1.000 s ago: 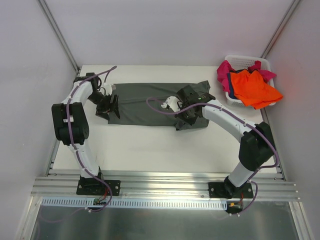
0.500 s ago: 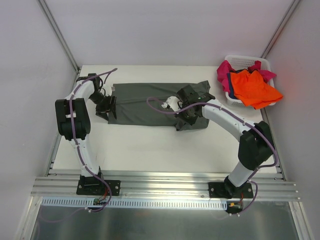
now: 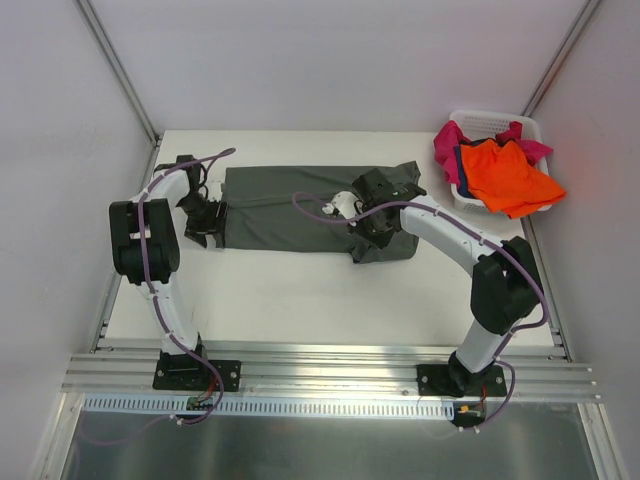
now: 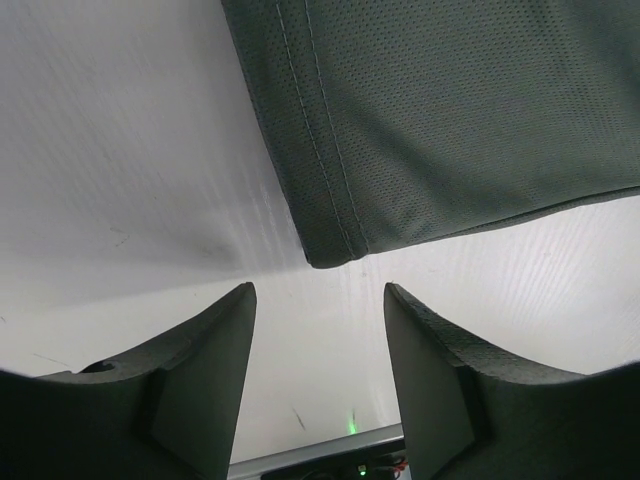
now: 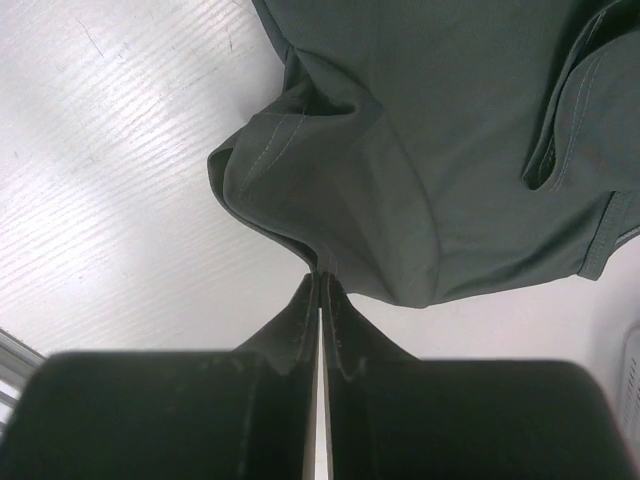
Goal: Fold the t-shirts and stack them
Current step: Grap the side of the flattened tshirt closest away from the robot with both arms, then fold the other side of the tshirt into a rectangle
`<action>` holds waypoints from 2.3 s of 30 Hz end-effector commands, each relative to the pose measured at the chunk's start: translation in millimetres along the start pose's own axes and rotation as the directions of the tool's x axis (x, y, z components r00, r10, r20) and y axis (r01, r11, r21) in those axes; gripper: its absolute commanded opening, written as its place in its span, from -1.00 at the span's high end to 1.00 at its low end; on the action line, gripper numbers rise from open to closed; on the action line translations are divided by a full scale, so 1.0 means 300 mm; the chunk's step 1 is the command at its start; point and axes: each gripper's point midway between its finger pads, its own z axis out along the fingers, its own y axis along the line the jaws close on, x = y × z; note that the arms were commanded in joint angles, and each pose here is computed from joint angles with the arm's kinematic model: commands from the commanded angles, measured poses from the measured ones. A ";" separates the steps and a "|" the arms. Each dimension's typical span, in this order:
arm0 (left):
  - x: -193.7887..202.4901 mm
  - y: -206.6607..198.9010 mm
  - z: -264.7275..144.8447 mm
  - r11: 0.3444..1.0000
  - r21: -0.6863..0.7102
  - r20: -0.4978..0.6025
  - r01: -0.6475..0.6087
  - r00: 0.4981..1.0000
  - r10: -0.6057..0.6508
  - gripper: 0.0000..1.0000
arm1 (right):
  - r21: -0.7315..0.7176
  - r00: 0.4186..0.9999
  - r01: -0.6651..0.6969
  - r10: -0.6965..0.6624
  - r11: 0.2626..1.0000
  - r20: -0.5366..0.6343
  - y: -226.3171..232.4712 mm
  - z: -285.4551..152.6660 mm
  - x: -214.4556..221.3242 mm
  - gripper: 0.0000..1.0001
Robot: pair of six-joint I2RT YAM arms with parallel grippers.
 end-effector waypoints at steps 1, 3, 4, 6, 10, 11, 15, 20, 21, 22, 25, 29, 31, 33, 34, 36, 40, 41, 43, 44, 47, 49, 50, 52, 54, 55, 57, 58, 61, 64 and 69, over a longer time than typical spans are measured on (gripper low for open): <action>-0.038 0.013 -0.033 1.000 -0.026 0.040 -0.013 0.999 0.014 -0.07 | 0.010 0.999 -0.015 0.014 1.000 0.036 -0.020 -0.031 -0.043 0.99; -0.041 0.009 -0.025 1.000 -0.016 0.036 -0.006 0.999 0.006 -0.05 | 0.010 0.999 -0.016 0.016 1.000 0.035 -0.021 -0.030 -0.040 0.99; -0.041 0.007 -0.021 1.000 -0.010 0.034 -0.002 0.999 0.002 0.00 | 0.012 0.999 -0.016 0.016 1.000 0.034 -0.021 -0.032 -0.038 0.99; -0.045 -0.001 -0.015 1.000 0.000 0.032 -0.002 0.999 0.002 0.03 | 0.014 0.999 -0.013 0.013 1.000 0.031 -0.020 -0.032 -0.034 0.99; -0.050 -0.025 0.003 1.000 0.012 0.021 -0.019 1.000 0.019 0.12 | 0.013 1.000 -0.013 0.013 1.000 0.024 -0.020 -0.026 -0.028 0.99; -0.050 -0.034 0.006 1.000 0.013 0.018 -0.025 1.000 0.024 0.12 | 0.016 1.000 -0.012 0.011 1.000 0.027 -0.020 -0.027 -0.031 0.99; -0.043 -0.057 0.018 0.999 0.024 0.006 -0.034 0.999 0.034 0.14 | 0.021 1.000 -0.010 0.010 1.000 0.027 -0.025 -0.029 -0.033 0.99; -0.035 -0.067 0.032 0.999 0.040 -0.004 -0.031 1.000 0.031 0.16 | 0.023 1.000 -0.010 0.010 1.000 0.028 -0.027 -0.031 -0.032 0.99; -0.035 -0.066 0.031 0.999 0.042 -0.004 -0.029 1.000 0.029 0.22 | 0.022 1.000 -0.012 0.011 1.000 0.027 -0.026 -0.031 -0.031 0.99; -0.036 -0.065 0.030 0.999 0.040 -0.004 -0.029 1.000 0.029 0.34 | 0.022 1.000 -0.010 0.010 1.000 0.027 -0.026 -0.030 -0.031 0.99; -0.033 -0.067 0.029 0.999 0.039 -0.005 -0.029 1.000 0.029 0.49 | 0.019 1.000 -0.009 0.008 1.000 0.025 -0.022 -0.028 -0.029 0.99; -0.015 -0.063 0.018 0.999 0.027 -0.006 -0.029 1.000 0.030 0.87 | 0.022 1.000 -0.012 0.011 1.000 0.027 -0.025 -0.029 -0.029 0.99; -0.006 -0.059 0.015 0.999 0.017 -0.008 -0.033 0.999 0.033 1.00 | 0.024 1.000 -0.010 0.010 1.000 0.027 -0.028 -0.031 -0.028 0.99; -0.008 -0.055 -0.006 0.999 0.004 0.008 -0.040 0.999 0.040 1.00 | 0.029 0.999 -0.012 0.011 1.000 0.032 -0.032 -0.039 -0.030 0.99; -0.005 -0.054 -0.011 0.999 0.001 0.011 -0.047 0.999 0.047 1.00 | 0.032 0.999 -0.016 0.015 0.999 0.034 -0.037 -0.043 -0.028 0.99; -0.010 -0.055 -0.039 0.998 -0.009 0.030 -0.059 0.998 0.059 1.00 | 0.043 0.999 -0.016 0.014 0.999 0.045 -0.045 -0.062 -0.031 0.99; -0.047 -0.061 -0.108 0.996 -0.029 0.090 -0.081 0.992 0.083 1.00 | 0.075 0.997 -0.032 0.027 0.997 0.067 -0.080 -0.106 -0.027 0.99; -0.058 -0.063 -0.127 0.996 -0.033 0.107 -0.086 0.990 0.089 1.00 | 0.082 0.997 -0.030 0.024 0.996 0.073 -0.087 -0.118 -0.030 0.99; -0.087 -0.068 -0.166 0.994 -0.040 0.139 -0.098 0.985 0.103 1.00 | 0.095 0.996 -0.039 0.031 0.995 0.082 -0.103 -0.145 -0.022 0.99; -0.096 -0.069 -0.184 0.994 -0.045 0.152 -0.103 0.982 0.109 1.00 | 0.102 0.996 -0.042 0.033 0.994 0.086 -0.112 -0.154 -0.021 0.99; -0.128 -0.073 -0.219 0.992 -0.051 0.173 -0.115 0.977 0.122 1.00 | 0.117 0.994 -0.054 0.043 0.992 0.099 -0.138 -0.179 -0.018 0.99; -0.143 -0.076 -0.234 0.991 -0.048 0.177 -0.124 0.976 0.131 1.00 | 0.130 0.993 -0.064 0.050 0.989 0.111 -0.163 -0.194 -0.023 0.99; -0.150 -0.075 -0.239 0.991 -0.050 0.179 -0.127 0.975 0.134 1.00 | 0.135 0.992 -0.068 0.052 0.989 0.114 -0.169 -0.200 -0.024 0.99; -0.164 -0.073 -0.251 0.989 -0.054 0.181 -0.140 0.972 0.147 1.00 | 0.151 0.989 -0.082 0.062 0.985 0.131 -0.203 -0.219 -0.035 0.99; -0.178 -0.072 -0.257 0.987 -0.056 0.185 -0.150 0.970 0.157 1.00 | 0.158 0.989 -0.094 0.074 0.983 0.130 -0.230 -0.224 -0.036 0.99; -0.194 -0.071 -0.259 0.986 -0.055 0.185 -0.154 0.969 0.162 1.00 | 0.166 0.988 -0.097 0.075 0.981 0.138 -0.252 -0.232 -0.054 0.99; -0.229 -0.069 -0.279 0.985 -0.063 0.204 -0.164 0.963 0.173 1.00 | 0.177 0.987 -0.107 0.082 0.978 0.141 -0.287 -0.235 -0.058 0.99; -0.239 -0.068 -0.261 0.985 -0.056 0.193 -0.164 0.966 0.171 1.00 | 0.215 0.986 -0.120 0.090 0.969 0.143 -0.327 -0.257 -0.067 0.99; -0.292 -0.062 -0.257 0.985 -0.048 0.198 -0.166 0.965 0.172 1.00 | 0.222 0.985 -0.137 0.109 0.965 0.134 -0.375 -0.235 -0.078 0.99; -0.341 -0.059 -0.240 0.985 -0.033 0.192 -0.170 0.966 0.173 1.00 | 0.247 0.985 -0.141 0.111 0.959 0.132 -0.432 -0.224 -0.101 0.99; -0.432 -0.051 -0.234 0.979 -0.030 0.206 -0.201 0.957 0.203 1.00 | 0.292 0.987 -0.150 0.123 0.945 0.107 -0.545 -0.180 -0.126 0.99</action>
